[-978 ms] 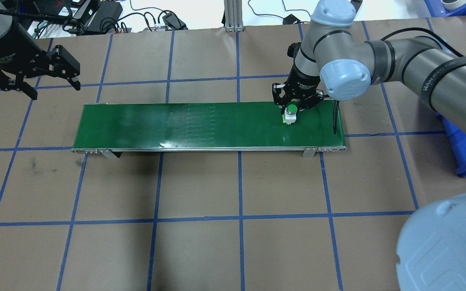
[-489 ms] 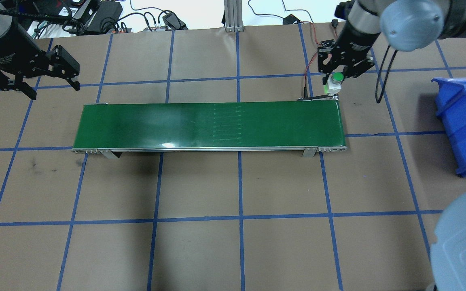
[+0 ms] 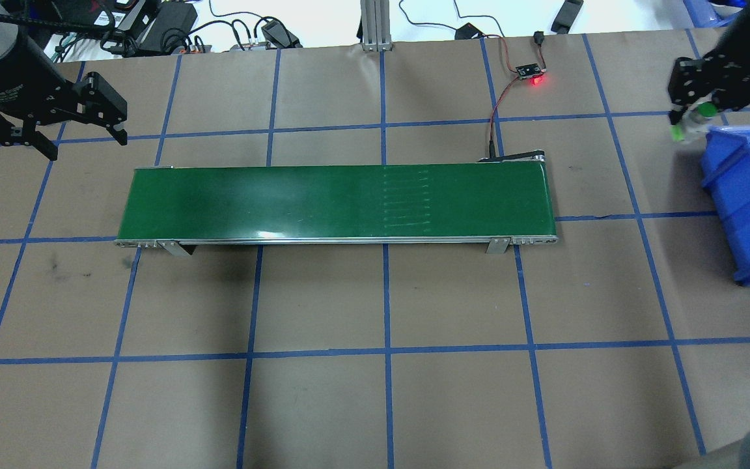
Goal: Move button from left to right
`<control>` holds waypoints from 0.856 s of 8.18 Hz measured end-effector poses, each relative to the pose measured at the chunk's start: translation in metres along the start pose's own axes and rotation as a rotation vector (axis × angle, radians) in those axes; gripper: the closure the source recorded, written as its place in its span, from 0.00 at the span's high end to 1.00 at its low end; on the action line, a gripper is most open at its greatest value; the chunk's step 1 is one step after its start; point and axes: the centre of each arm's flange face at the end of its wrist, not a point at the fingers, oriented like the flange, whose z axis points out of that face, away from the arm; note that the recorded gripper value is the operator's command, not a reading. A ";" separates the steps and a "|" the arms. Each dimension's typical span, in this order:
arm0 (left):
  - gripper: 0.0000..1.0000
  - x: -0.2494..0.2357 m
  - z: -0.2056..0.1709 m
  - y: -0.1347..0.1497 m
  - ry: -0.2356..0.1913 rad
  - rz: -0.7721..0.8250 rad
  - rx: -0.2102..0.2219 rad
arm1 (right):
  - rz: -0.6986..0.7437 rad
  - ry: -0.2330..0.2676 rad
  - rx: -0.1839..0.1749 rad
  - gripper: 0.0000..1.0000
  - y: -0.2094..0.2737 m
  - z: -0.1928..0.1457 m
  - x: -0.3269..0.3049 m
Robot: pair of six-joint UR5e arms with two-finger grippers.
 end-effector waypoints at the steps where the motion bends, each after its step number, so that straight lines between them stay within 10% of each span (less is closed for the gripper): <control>1: 1.00 0.000 0.000 0.000 0.000 0.000 0.000 | -0.001 0.010 0.006 0.00 0.008 -0.009 0.054; 7: 1.00 0.000 0.000 0.000 -0.001 0.000 -0.001 | -0.135 0.066 -0.021 0.00 -0.001 0.048 0.206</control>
